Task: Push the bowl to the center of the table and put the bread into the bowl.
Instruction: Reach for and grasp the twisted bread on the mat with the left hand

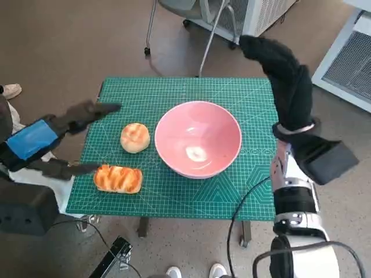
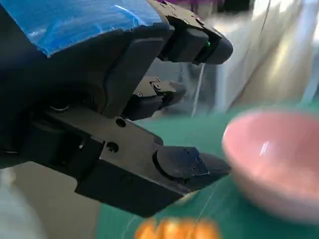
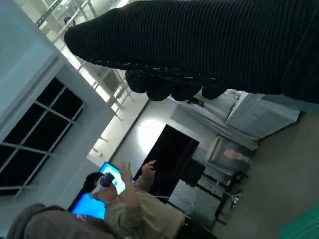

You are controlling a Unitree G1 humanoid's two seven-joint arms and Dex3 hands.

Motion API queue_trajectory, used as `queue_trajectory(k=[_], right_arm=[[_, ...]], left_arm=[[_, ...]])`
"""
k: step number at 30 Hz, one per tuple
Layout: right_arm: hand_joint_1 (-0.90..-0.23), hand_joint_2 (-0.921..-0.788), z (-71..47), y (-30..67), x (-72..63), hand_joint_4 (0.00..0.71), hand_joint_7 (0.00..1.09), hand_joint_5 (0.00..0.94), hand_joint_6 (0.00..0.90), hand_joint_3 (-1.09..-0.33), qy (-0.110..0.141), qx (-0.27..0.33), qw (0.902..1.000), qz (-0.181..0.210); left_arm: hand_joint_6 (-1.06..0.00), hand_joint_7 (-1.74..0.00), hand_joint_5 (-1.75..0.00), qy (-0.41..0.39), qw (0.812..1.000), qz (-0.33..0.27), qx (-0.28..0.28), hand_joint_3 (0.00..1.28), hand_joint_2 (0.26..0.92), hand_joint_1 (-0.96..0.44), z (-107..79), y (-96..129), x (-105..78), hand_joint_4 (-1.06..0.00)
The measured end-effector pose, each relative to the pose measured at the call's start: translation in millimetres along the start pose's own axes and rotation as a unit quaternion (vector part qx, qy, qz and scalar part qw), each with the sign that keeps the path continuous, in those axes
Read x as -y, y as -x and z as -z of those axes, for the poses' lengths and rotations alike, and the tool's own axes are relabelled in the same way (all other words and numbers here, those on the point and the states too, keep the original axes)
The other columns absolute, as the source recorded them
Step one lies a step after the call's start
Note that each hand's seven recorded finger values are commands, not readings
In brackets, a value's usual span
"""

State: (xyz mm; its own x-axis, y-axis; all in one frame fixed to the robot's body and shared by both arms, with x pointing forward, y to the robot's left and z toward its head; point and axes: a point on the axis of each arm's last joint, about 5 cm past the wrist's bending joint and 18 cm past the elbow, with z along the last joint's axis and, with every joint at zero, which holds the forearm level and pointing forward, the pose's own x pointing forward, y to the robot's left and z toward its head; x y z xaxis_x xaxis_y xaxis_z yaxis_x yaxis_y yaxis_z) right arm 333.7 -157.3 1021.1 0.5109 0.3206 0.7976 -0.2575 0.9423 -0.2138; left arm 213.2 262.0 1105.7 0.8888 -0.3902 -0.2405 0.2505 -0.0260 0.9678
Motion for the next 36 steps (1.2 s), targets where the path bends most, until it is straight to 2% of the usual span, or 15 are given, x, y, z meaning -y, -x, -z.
queue_trajectory(k=[7,16,28,36], right_arm=[[-0.581,-0.921,0.2,-0.4,-0.1,0.349,0.73,0.011,0.105,-0.712,0.000,-0.004,1.0000,0.002],[-0.588,-0.921,0.9,1.4,-1.4,0.352,0.73,0.011,0.100,-0.710,-0.002,-0.010,0.9999,-0.002],[-0.592,-0.921,0.9,1.3,-1.8,0.352,0.74,0.010,0.097,-0.709,-0.006,-0.013,0.9999,-0.002],[-0.593,-0.921,1.6,3.8,-1.9,0.352,0.74,0.009,0.094,-0.709,-0.007,-0.017,0.9998,0.000]], left_arm=[[-0.30,-0.01,0.00,-0.017,0.997,0.070,-0.013,0.12,0.807,0.10,-3.2,-11,11.6,-0.11],[-0.28,0.00,0.00,-0.038,0.990,0.130,-0.043,0.11,0.794,0.04,1.9,-27,32.7,-0.11],[-0.27,0.00,0.00,-0.046,0.981,0.178,-0.070,0.10,0.779,-0.02,3.6,-45,54.8,-0.11],[-0.27,0.00,0.00,-0.039,0.973,0.207,-0.097,0.10,0.781,-0.02,11.6,-59,70.8,-0.11]])
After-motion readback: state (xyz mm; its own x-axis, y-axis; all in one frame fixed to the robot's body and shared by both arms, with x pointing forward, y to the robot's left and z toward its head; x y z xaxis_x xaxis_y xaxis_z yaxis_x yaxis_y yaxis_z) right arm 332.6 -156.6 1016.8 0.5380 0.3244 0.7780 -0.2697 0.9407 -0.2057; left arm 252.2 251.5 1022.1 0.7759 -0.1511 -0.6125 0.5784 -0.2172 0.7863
